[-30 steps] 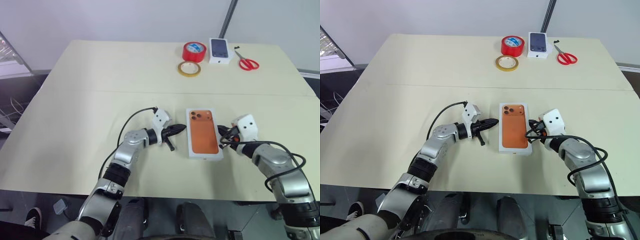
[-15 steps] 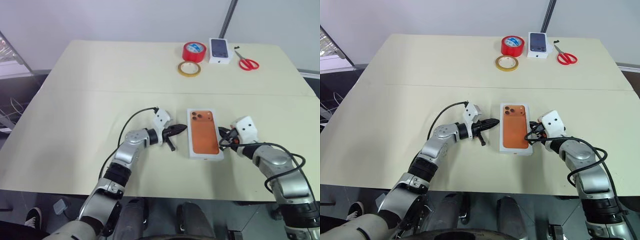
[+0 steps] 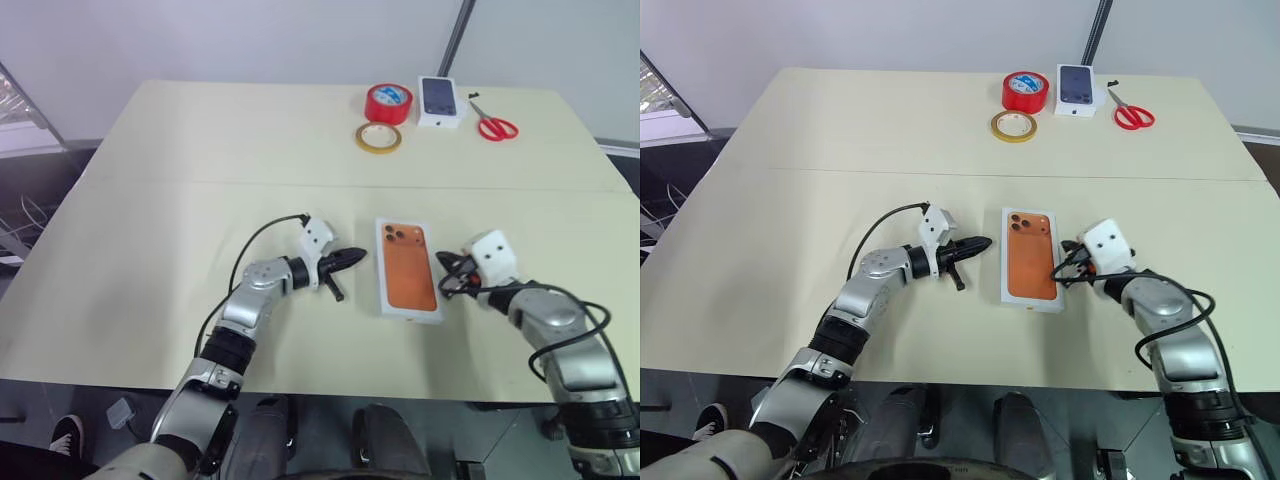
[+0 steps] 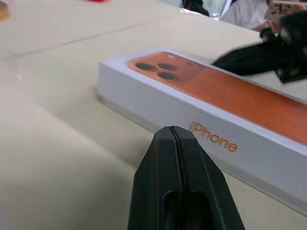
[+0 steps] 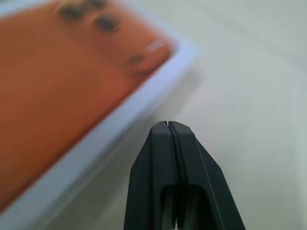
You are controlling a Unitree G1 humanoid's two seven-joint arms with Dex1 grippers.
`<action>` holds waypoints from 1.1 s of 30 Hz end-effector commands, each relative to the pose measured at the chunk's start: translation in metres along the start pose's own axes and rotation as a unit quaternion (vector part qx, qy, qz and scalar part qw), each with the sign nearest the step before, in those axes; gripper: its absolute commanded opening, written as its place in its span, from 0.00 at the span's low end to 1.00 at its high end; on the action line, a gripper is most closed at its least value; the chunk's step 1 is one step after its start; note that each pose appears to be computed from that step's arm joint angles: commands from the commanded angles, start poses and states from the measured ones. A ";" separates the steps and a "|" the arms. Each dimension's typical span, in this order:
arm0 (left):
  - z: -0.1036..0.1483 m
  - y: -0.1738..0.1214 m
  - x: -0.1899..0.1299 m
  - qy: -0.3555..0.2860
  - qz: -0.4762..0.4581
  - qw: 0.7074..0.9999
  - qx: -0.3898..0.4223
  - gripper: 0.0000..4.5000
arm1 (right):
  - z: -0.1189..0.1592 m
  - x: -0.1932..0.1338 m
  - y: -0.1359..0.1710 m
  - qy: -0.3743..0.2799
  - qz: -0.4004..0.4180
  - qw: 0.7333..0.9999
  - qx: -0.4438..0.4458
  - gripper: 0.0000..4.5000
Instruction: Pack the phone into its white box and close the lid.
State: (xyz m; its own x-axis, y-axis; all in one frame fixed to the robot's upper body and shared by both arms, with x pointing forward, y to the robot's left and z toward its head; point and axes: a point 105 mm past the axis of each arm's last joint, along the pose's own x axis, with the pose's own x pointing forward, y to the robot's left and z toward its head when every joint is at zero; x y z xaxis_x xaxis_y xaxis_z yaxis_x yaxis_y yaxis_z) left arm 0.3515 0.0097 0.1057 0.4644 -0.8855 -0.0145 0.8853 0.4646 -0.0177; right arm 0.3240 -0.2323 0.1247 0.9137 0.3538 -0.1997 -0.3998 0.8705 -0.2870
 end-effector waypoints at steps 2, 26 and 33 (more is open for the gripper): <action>0.051 0.001 0.011 -0.080 -0.003 0.997 -0.005 0.00 | 0.038 -0.006 -0.003 -0.081 0.025 0.996 0.027 0.01; 0.036 0.023 0.007 -0.008 0.026 1.000 0.005 0.72 | 0.021 -0.006 0.037 -0.045 0.131 0.987 0.078 0.76; 0.053 0.055 -0.086 0.013 0.078 0.995 0.066 0.94 | 0.035 -0.031 0.013 -0.071 0.170 0.983 0.022 1.00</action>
State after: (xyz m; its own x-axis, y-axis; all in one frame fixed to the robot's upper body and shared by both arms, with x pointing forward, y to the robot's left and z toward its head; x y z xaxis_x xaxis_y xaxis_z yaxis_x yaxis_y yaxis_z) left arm 0.3668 0.1066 0.1498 0.6065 -0.7925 -0.0639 0.7945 0.6009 0.0876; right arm 0.2970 -0.2143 0.1463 0.7390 0.6479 -0.1846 -0.6729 0.7228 -0.1572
